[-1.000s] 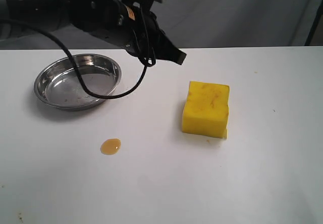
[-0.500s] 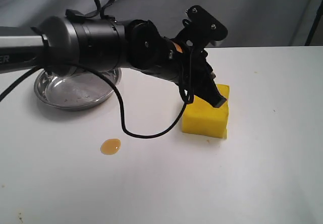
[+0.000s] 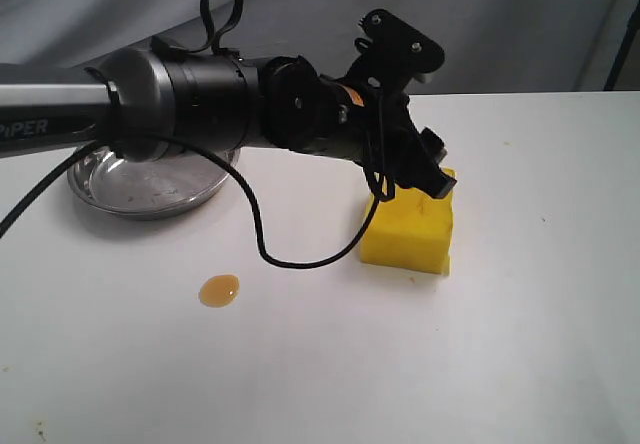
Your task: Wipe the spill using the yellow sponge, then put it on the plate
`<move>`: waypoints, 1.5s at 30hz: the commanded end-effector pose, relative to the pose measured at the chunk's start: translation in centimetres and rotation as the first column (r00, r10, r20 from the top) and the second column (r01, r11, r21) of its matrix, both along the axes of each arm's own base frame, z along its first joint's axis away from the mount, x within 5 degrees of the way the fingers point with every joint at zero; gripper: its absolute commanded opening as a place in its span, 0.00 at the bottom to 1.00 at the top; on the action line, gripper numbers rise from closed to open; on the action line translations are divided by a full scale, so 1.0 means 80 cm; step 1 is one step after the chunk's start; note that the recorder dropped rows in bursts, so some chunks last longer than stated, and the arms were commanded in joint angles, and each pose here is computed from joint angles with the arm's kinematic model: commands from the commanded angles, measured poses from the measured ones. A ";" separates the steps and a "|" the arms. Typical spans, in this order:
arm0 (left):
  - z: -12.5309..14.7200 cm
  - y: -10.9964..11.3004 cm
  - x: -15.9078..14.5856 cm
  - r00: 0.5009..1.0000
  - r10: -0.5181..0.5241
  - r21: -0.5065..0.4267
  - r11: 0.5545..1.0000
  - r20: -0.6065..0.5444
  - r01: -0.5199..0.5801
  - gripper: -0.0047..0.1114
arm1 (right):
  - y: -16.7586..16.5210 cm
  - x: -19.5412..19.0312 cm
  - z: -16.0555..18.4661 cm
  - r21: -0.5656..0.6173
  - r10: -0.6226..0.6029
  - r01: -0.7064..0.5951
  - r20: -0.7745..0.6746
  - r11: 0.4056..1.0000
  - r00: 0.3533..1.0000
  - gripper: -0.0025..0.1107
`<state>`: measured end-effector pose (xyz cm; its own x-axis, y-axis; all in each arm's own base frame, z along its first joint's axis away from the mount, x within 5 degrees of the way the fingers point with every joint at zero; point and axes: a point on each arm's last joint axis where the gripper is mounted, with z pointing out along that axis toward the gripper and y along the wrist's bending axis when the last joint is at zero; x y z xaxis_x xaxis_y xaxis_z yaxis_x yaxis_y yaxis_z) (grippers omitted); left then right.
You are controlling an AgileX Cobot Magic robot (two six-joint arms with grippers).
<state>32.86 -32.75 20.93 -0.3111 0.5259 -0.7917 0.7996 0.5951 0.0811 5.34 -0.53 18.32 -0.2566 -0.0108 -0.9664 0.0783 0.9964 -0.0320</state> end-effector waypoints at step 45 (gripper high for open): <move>-0.117 -0.043 0.040 0.953 0.252 -0.161 0.947 -0.166 -0.278 0.94 | 0.000 0.000 -0.001 -0.005 0.004 -0.004 0.003 1.000 1.000 0.02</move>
